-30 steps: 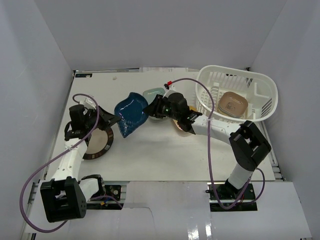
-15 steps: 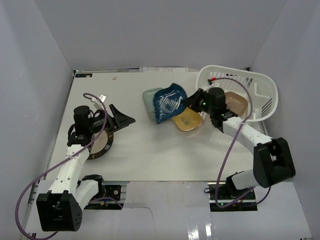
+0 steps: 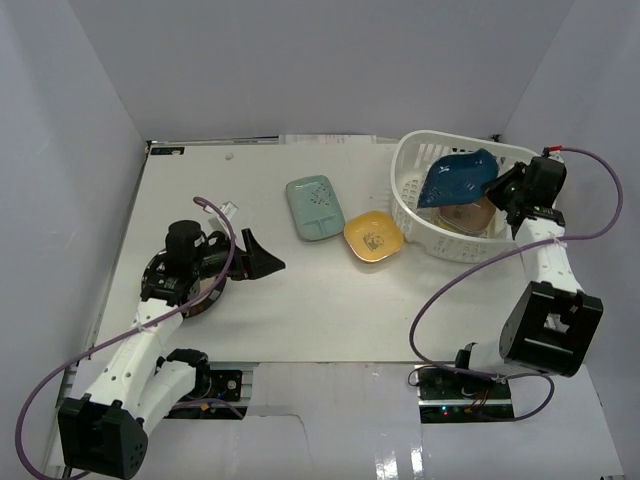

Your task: Place the plates into the plastic bin on the countertop

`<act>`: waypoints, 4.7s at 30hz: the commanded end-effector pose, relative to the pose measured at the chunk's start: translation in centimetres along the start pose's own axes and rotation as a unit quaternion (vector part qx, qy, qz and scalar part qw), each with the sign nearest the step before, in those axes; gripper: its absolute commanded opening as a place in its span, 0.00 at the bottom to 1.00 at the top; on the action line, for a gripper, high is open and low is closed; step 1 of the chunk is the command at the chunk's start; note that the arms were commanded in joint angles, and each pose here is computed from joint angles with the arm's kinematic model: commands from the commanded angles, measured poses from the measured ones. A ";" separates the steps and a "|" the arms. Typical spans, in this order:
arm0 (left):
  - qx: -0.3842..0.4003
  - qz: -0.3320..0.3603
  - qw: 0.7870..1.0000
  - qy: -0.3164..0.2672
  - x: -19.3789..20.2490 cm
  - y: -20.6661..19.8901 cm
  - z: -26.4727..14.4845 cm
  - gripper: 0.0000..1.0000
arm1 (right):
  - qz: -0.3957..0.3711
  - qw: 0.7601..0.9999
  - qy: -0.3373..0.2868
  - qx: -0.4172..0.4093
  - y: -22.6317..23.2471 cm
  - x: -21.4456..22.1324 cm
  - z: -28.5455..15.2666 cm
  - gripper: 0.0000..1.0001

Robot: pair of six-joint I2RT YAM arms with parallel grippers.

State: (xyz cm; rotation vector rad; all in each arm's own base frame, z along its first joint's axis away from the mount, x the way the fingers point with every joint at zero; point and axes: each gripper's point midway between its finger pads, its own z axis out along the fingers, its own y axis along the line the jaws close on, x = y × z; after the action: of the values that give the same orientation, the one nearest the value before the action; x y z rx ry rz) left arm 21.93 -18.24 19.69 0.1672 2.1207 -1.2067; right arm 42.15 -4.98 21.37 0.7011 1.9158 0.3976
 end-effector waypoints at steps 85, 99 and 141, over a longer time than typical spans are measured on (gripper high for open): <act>-0.142 -0.138 0.979 -0.038 -11.2 10.8 17.4 0.00 | -0.460 0.883 0.060 0.074 6.5 8.9 4.6 0.24; -0.042 -0.052 0.996 -0.050 -9.2 -3.0 13.4 0.00 | -0.227 0.924 0.038 -0.307 17.6 12.3 -11.0 0.95; -0.122 0.136 0.981 -0.062 -0.2 -2.5 -1.0 0.98 | 0.003 0.993 -0.014 -0.120 5.4 -0.5 -0.3 0.08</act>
State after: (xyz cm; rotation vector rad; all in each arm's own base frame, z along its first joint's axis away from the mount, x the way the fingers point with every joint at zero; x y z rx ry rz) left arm 20.74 -19.12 23.49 0.2179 2.0162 -0.8128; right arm 41.59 -1.20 21.54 0.5833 1.8969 0.5516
